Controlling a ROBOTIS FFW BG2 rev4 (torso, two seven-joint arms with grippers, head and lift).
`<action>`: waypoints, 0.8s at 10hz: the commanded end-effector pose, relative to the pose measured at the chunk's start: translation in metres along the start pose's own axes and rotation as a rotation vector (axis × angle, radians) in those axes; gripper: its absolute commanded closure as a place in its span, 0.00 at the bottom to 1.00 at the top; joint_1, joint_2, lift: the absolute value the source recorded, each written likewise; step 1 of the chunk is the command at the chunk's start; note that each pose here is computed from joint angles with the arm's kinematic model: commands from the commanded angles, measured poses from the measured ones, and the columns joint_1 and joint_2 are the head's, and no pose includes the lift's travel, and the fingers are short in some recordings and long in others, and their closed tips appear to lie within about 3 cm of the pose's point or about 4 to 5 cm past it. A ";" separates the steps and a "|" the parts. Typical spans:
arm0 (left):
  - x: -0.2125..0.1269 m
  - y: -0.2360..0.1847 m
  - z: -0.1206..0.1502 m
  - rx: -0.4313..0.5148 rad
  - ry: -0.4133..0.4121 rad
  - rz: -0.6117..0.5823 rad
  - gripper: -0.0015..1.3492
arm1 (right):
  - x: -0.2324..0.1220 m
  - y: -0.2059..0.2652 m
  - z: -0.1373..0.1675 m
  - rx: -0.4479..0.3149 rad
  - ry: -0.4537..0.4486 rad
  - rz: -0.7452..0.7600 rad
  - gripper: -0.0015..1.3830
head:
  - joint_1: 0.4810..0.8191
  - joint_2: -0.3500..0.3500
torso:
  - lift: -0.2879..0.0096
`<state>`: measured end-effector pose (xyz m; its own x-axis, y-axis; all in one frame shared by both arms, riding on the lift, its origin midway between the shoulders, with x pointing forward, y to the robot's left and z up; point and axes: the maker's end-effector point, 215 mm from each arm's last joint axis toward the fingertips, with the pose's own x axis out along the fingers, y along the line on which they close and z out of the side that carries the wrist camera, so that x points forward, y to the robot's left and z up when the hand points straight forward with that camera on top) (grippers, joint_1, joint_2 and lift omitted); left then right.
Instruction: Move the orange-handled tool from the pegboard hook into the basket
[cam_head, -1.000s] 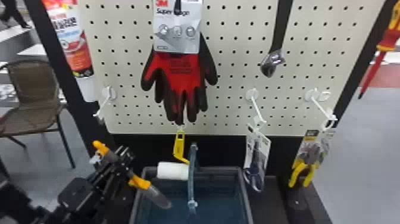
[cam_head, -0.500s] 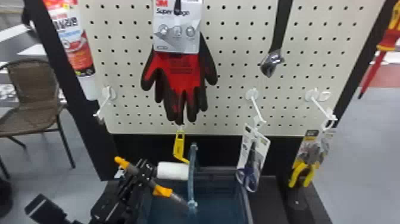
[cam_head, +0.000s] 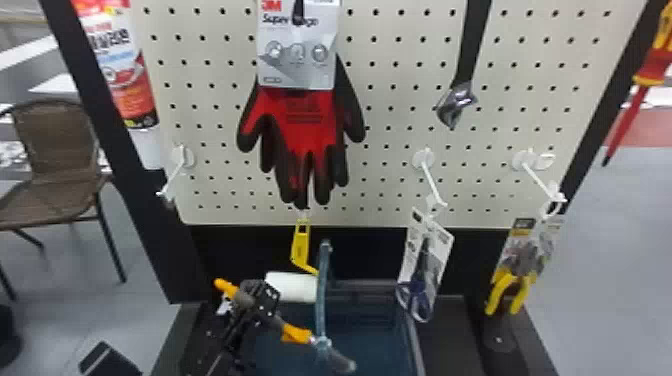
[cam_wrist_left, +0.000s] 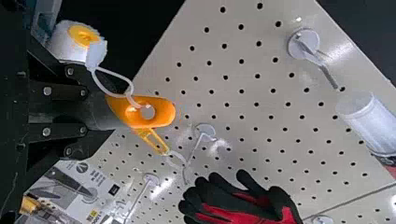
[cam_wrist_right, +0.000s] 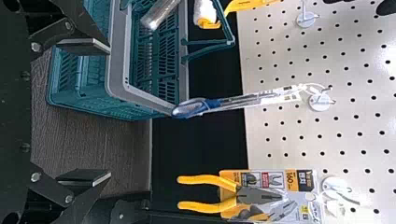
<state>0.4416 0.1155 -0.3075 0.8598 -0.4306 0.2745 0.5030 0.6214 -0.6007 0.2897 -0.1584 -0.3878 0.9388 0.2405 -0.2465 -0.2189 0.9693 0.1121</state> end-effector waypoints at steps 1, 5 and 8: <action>0.000 0.000 -0.016 -0.034 0.011 0.002 0.90 | 0.000 0.000 -0.001 0.003 0.002 0.000 0.25 | 0.20 0.50 | 0.63; -0.001 0.006 -0.048 -0.090 0.034 0.019 0.90 | 0.000 0.000 -0.001 0.004 0.002 0.002 0.25 | 0.20 0.50 | 0.63; -0.004 0.009 -0.064 -0.114 0.054 0.030 0.87 | 0.000 0.001 -0.003 0.005 0.004 0.004 0.25 | 0.20 0.50 | 0.63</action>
<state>0.4380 0.0822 -0.3592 0.8668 -0.4473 0.2205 0.4633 0.5589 -0.6877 0.2887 -0.1578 -0.3900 0.9371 0.2436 -0.2500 -0.2200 0.9682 0.1187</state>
